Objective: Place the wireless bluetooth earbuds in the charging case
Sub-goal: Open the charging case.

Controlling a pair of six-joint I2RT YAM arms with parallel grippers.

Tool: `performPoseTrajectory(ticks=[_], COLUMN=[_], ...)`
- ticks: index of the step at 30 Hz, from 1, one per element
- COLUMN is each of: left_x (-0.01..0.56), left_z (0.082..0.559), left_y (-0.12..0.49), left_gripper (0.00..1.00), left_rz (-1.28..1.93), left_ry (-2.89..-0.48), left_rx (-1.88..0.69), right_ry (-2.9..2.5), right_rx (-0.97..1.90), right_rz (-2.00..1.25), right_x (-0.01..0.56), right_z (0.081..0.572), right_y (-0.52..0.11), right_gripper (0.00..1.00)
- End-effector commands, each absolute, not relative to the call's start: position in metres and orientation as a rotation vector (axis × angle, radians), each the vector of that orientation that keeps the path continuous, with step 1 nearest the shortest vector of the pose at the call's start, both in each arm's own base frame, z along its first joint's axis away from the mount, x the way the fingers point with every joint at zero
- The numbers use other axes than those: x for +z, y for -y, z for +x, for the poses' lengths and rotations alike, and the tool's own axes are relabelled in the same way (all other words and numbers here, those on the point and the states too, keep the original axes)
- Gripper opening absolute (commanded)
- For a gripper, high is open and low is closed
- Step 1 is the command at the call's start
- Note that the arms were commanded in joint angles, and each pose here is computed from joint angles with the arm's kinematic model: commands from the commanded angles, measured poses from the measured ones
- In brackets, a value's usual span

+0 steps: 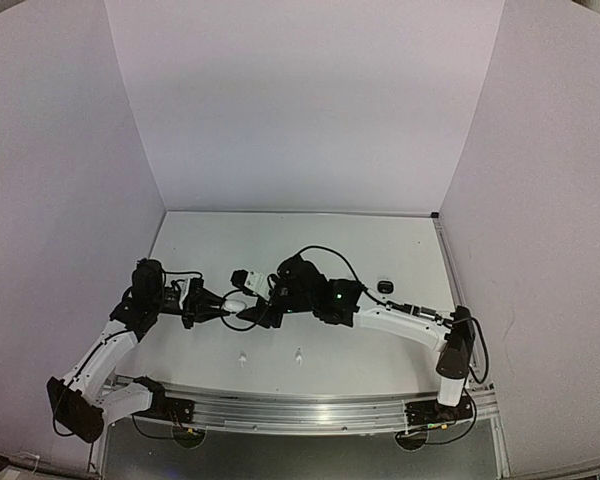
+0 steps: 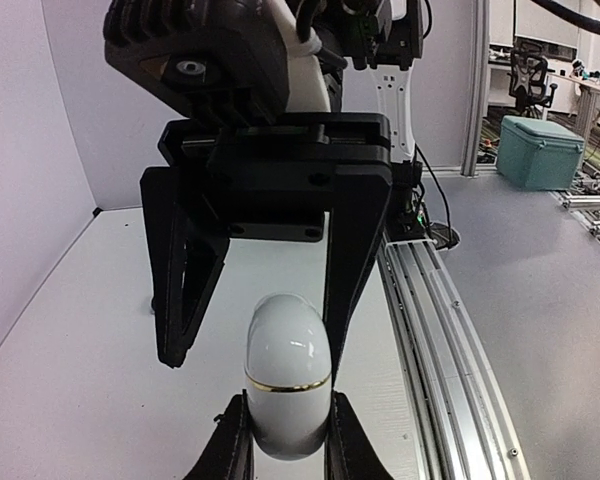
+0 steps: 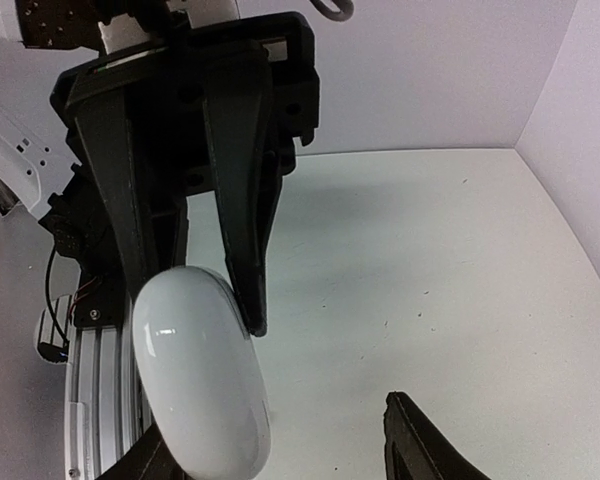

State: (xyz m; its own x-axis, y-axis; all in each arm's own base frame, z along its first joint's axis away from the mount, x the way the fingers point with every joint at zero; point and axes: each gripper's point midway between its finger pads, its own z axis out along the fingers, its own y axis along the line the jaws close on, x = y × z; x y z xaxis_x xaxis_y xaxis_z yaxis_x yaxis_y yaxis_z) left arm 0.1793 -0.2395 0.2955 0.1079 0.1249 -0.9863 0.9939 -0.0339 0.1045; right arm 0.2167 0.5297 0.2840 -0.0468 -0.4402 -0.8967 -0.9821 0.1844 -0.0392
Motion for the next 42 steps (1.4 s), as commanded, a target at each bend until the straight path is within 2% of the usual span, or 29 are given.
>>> performPoseTrajectory(ticks=[1, 42], left_x=[0.303, 0.277], left_z=[0.169, 0.161], left_y=[0.239, 0.232], left_gripper=[0.00, 0.00], left_rz=[1.446, 1.526], left_ry=[-1.130, -1.141], left_rx=[-1.061, -0.954], right_ry=[-1.609, -1.633], right_rx=[0.852, 0.946], right_rz=[-1.297, -1.224], right_x=[0.312, 0.324], right_z=[0.233, 0.260], right_y=[-0.525, -0.534], right_gripper=[0.57, 0.54])
